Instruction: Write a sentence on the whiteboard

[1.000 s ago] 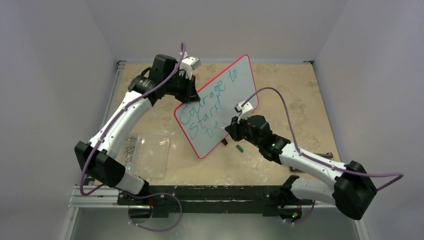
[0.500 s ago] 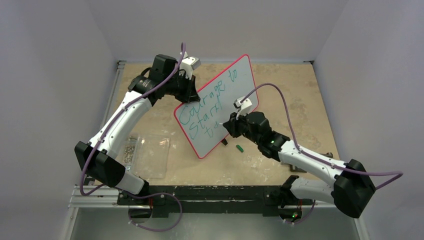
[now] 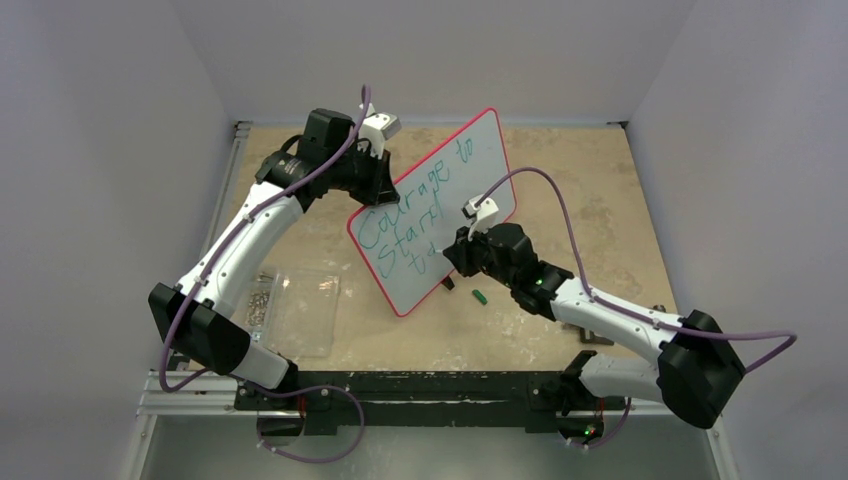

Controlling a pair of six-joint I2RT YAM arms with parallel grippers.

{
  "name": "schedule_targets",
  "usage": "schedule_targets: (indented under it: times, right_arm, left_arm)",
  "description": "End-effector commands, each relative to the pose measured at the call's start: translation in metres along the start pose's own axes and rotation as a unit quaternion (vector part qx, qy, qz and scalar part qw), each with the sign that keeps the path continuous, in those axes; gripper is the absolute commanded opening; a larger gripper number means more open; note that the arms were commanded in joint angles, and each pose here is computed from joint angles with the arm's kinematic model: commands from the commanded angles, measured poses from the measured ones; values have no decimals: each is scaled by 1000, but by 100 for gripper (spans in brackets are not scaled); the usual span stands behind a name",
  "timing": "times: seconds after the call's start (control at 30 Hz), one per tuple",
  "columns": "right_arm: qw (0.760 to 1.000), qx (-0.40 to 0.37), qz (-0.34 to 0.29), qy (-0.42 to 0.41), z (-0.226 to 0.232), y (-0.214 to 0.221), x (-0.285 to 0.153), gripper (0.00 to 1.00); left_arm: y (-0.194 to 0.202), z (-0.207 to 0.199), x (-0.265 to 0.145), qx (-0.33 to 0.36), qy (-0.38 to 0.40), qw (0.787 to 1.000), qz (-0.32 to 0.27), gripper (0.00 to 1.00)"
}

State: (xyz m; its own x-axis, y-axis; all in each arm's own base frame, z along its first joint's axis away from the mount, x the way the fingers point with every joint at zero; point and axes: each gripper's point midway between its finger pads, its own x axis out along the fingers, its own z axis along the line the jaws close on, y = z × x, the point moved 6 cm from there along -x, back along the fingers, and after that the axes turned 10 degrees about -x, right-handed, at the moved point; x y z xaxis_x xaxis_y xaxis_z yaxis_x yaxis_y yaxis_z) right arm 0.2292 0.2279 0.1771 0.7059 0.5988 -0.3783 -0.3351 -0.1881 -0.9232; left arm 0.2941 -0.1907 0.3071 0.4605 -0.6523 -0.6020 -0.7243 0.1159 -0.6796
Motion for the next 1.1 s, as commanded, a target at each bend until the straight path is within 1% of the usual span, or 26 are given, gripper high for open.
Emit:
schedule_targets:
  times: [0.0,0.2,0.4,0.7,1.07]
  right_arm:
    - [999,3,-31,21,-4,-18,3,0]
    - [999,0,-20,46,-10,-12,1,0]
    - [999,1,-28,45,-10,-21,-6,0]
    - [997,11,-79,15,-2,-53,-25,0]
    - [994,24,-95,55,-9,-73,-9,0]
  left_arm:
    - [-1,24,-11,22,-93,995,-13,0]
    - [-1,24,-11,22,-92,995,-12,0]
    - [-1,24,-10,21,-91,996,-11,0]
    - [-1,23,-11,21,-89,996,-12,0]
    - [-1,23,-12,21,-89,996,-14,0]
